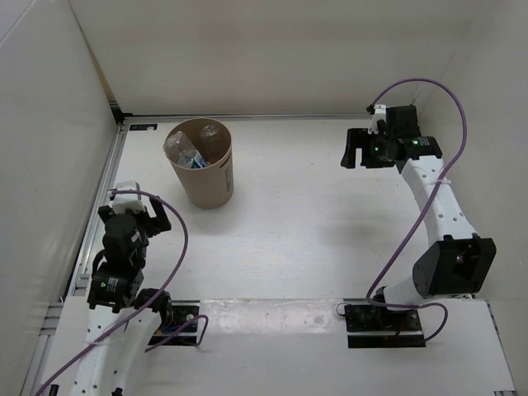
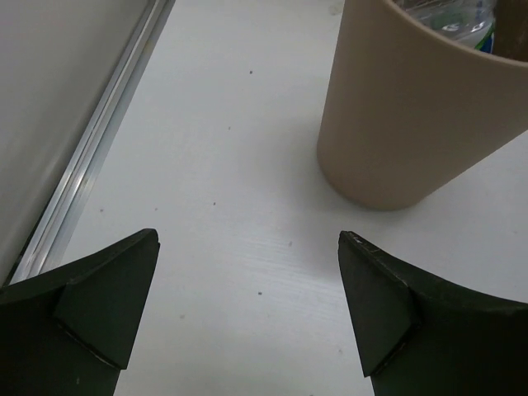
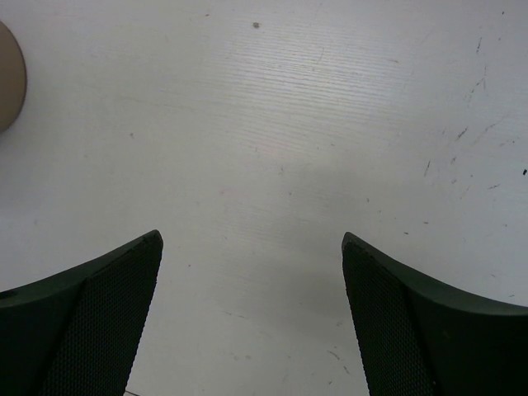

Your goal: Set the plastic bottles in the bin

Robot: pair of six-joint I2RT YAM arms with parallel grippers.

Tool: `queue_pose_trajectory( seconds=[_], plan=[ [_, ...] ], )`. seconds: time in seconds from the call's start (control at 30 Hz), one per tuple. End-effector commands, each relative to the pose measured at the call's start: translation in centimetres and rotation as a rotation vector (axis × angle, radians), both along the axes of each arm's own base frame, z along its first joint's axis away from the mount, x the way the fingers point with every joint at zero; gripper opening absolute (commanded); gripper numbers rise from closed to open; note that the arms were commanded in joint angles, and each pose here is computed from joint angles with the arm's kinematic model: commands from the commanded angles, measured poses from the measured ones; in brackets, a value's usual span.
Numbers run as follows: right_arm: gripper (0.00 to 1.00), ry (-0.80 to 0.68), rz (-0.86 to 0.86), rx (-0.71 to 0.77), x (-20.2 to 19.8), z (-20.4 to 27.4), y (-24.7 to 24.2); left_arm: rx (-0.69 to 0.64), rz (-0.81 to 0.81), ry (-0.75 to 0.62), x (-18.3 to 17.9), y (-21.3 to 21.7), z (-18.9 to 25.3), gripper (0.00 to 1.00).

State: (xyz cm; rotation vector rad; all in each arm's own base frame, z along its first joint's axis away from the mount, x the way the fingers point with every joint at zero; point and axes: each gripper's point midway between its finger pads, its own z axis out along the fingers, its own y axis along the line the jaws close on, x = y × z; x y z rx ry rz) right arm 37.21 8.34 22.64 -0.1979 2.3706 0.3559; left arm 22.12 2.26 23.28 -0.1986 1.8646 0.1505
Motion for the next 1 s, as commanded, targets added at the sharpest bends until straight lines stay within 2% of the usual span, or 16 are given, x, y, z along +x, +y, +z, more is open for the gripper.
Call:
queue_pose_trajectory(
  seconds=[0.0,0.23,0.37,0.4,0.43,0.6,0.63,0.7,0.83,0.9,0.93,0.97],
  plan=[
    [0.9,-0.036,0.012,-0.019,-0.5,0.8,-0.3,0.012,-0.064,-0.089,1.6,-1.0,0.5,1.0],
    [0.9,-0.039,0.012,-0.021,-0.6,1.1,-0.4,-0.005,-0.046,-0.047,1.8,-0.9,-2.0,1.0],
    [0.9,-0.032,0.013,-0.023,-0.7,1.2,-0.5,0.009,-0.066,-0.123,2.4,-1.1,-1.8,1.0],
    [0.9,-0.034,0.014,-0.022,-0.6,1.3,-0.5,0.014,-0.059,-0.107,2.5,-1.0,-3.2,1.0],
    [0.9,-0.034,0.012,-0.023,-0.5,1.4,-0.6,0.006,-0.029,-0.193,2.6,-0.5,-1.7,1.0],
    [0.9,-0.047,0.046,-0.051,-0.5,1.5,-0.8,-0.008,0.019,-0.27,2.6,0.2,-3.3,1.0],
    [0.9,-0.05,0.046,-0.053,-0.5,1.5,-0.9,0.012,-0.002,-0.24,2.7,0.0,-5.0,1.0],
    [0.9,-0.043,0.045,-0.056,-0.7,1.5,-1.1,0.02,-0.065,-0.281,2.9,-1.0,-4.4,1.0],
    [0.9,-0.029,0.04,-0.064,-1.0,1.0,-1.4,0.037,-0.129,-0.265,3.3,-2.0,-5.5,1.0],
    [0.9,-0.019,0.044,-0.069,-1.2,0.7,-1.4,0.086,-0.181,-0.285,3.7,-2.6,-5.4,1.0],
    [0.9,-0.016,0.042,-0.066,-1.3,0.6,-1.3,0.09,-0.186,-0.253,3.8,-2.6,-6.4,1.0],
    [0.9,-0.008,0.036,-0.068,-1.4,0.4,-1.4,0.077,-0.18,-0.328,4.3,-2.7,-4.8,1.0]
  ],
)
